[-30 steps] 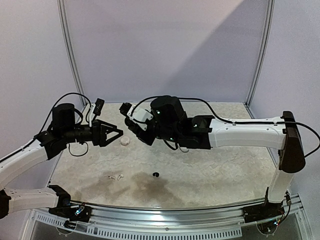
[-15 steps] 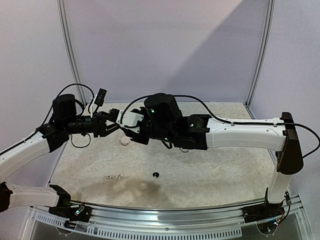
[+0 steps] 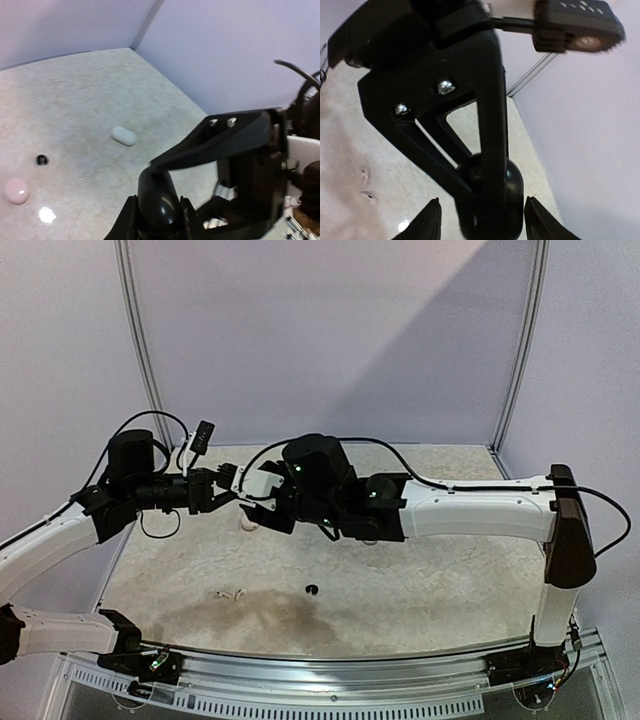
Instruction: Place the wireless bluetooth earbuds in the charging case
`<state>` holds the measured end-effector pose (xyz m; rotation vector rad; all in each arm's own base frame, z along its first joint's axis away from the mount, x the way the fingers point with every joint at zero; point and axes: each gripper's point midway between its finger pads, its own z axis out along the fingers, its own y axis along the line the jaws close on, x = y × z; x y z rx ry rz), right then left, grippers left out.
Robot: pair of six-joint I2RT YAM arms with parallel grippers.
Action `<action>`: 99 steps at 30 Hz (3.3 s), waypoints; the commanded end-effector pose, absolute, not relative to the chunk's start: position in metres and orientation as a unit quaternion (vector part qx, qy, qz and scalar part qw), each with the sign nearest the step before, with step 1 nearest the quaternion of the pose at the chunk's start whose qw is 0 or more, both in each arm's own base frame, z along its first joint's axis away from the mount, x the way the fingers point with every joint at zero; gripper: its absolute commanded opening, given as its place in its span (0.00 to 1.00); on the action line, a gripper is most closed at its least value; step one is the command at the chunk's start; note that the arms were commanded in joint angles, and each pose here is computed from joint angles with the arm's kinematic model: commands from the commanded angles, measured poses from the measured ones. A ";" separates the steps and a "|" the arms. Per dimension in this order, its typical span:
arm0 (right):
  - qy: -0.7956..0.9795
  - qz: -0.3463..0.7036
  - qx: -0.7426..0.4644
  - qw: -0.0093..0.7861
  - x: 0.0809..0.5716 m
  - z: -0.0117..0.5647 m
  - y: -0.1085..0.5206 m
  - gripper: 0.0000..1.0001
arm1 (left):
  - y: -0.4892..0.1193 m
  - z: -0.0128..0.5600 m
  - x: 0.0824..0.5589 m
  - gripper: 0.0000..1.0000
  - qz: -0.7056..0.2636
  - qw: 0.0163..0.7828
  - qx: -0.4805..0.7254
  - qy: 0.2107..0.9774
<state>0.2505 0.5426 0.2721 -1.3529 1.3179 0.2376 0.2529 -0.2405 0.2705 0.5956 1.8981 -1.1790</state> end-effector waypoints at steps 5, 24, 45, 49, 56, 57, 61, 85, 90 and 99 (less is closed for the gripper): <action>0.714 0.203 -0.420 0.522 0.335 0.235 0.527 0.75 | -0.134 0.217 0.313 0.00 -0.158 0.463 0.093 0.867; 0.876 0.206 -0.174 0.400 0.443 0.061 0.542 0.60 | -0.129 0.197 0.299 0.00 -0.170 0.447 0.088 0.874; 0.910 0.133 -0.182 0.347 0.423 -0.011 0.525 0.32 | -0.130 0.197 0.301 0.00 -0.195 0.451 0.069 0.868; 0.907 0.136 -0.197 0.347 0.419 -0.010 0.529 0.25 | -0.129 0.197 0.301 0.00 -0.195 0.452 0.068 0.868; 0.903 0.137 -0.215 0.346 0.408 -0.002 0.520 0.14 | -0.129 0.197 0.300 0.00 -0.195 0.452 0.071 0.867; 0.900 0.139 -0.220 0.349 0.407 0.004 0.519 0.13 | -0.130 0.198 0.300 0.00 -0.197 0.453 0.072 0.867; 0.895 0.149 -0.246 0.341 0.394 0.017 0.513 0.13 | -0.133 0.204 0.298 0.00 -0.205 0.455 0.080 0.863; 0.918 0.110 -0.312 0.219 0.242 0.000 0.377 0.26 | -0.182 0.234 0.272 0.00 -0.325 0.474 0.195 0.794; 0.918 0.109 -0.312 0.221 0.244 0.002 0.379 0.37 | -0.187 0.238 0.268 0.00 -0.332 0.477 0.213 0.785; 0.897 0.113 -0.356 0.236 0.251 0.038 0.395 0.51 | -0.188 0.239 0.267 0.00 -0.334 0.477 0.215 0.784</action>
